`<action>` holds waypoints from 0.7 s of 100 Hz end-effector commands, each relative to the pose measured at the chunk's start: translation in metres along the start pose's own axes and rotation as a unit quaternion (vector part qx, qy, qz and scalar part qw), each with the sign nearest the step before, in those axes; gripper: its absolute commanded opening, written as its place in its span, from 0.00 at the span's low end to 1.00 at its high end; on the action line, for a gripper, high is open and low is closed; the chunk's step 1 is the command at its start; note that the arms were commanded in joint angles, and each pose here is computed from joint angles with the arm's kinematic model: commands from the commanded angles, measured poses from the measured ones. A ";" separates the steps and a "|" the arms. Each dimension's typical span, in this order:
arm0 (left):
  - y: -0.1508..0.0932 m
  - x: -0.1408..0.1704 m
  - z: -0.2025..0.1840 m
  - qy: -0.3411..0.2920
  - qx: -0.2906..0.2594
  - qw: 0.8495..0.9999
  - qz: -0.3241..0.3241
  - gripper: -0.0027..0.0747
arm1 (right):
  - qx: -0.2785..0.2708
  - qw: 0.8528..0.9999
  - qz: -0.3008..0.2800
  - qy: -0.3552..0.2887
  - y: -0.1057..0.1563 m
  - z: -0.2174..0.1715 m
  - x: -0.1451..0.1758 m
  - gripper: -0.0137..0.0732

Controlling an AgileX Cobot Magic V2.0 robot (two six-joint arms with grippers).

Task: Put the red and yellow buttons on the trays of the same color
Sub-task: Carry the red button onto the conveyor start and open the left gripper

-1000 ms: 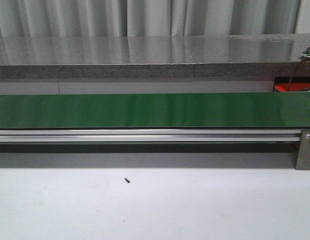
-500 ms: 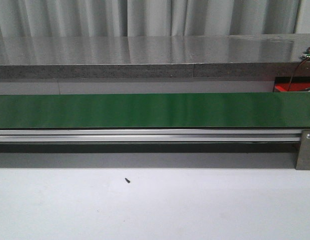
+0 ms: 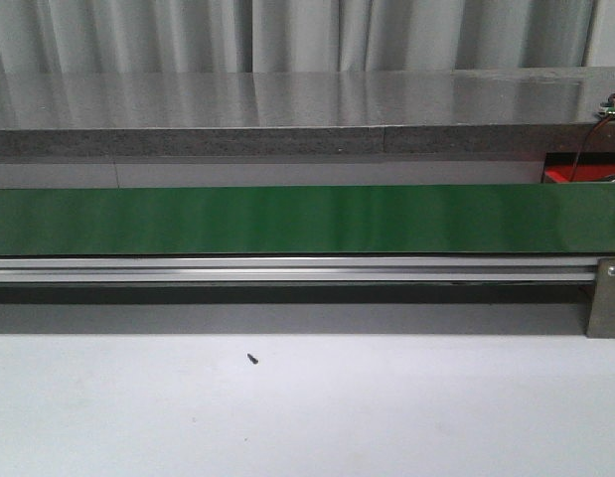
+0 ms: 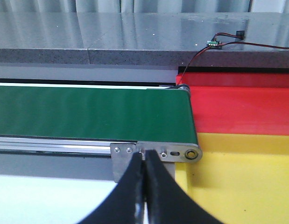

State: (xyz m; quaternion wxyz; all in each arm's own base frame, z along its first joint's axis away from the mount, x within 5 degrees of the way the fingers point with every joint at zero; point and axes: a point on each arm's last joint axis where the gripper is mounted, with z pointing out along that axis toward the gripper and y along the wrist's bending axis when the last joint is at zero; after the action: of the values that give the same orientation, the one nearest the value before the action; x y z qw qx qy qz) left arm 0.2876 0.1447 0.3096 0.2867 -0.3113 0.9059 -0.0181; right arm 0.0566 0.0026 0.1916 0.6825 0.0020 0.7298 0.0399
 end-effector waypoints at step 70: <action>-0.104 -0.006 0.045 0.045 0.074 0.990 0.114 0.38 | -0.008 0.998 -0.007 -0.056 0.002 -0.003 -0.014 0.08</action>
State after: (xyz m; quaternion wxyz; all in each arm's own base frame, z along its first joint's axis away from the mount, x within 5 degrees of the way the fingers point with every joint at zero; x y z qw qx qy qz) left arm 0.3731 0.0729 0.2672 0.2099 -0.1870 0.9576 -0.0637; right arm 0.0566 0.0026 0.1916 0.6825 0.0020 0.7298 0.0399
